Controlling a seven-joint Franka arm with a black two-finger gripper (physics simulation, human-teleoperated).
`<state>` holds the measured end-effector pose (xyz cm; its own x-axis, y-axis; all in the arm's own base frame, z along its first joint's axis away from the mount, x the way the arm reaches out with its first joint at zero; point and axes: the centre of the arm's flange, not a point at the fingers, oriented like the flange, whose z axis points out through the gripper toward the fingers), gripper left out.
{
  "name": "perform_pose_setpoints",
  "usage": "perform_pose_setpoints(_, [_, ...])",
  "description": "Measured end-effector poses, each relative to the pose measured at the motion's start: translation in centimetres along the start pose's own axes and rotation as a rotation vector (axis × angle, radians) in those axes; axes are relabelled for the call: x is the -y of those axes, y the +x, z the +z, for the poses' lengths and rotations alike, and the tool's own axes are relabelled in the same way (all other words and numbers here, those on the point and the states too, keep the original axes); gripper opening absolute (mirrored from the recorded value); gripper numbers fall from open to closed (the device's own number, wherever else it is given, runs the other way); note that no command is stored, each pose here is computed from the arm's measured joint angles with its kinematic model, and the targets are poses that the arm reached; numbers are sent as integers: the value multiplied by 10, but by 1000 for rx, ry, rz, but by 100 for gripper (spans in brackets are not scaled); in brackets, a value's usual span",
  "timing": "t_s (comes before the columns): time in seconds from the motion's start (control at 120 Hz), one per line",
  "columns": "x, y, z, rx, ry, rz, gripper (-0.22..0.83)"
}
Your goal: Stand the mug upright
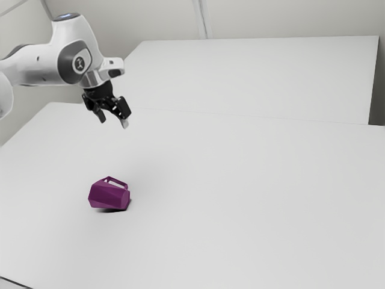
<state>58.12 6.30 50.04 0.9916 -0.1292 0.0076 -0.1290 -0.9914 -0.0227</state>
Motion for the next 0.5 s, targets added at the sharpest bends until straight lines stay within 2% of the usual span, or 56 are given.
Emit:
perform_pose_setpoints(0.075, [0, -3, 5, 9, -5, 0, 62])
perform_pose_setpoints(0.192, [14, -30, 35, 30, -74, -36, 62])
perform_pose_setpoints(0.5, [110, -55, 107, 50, -272, -166, 62])
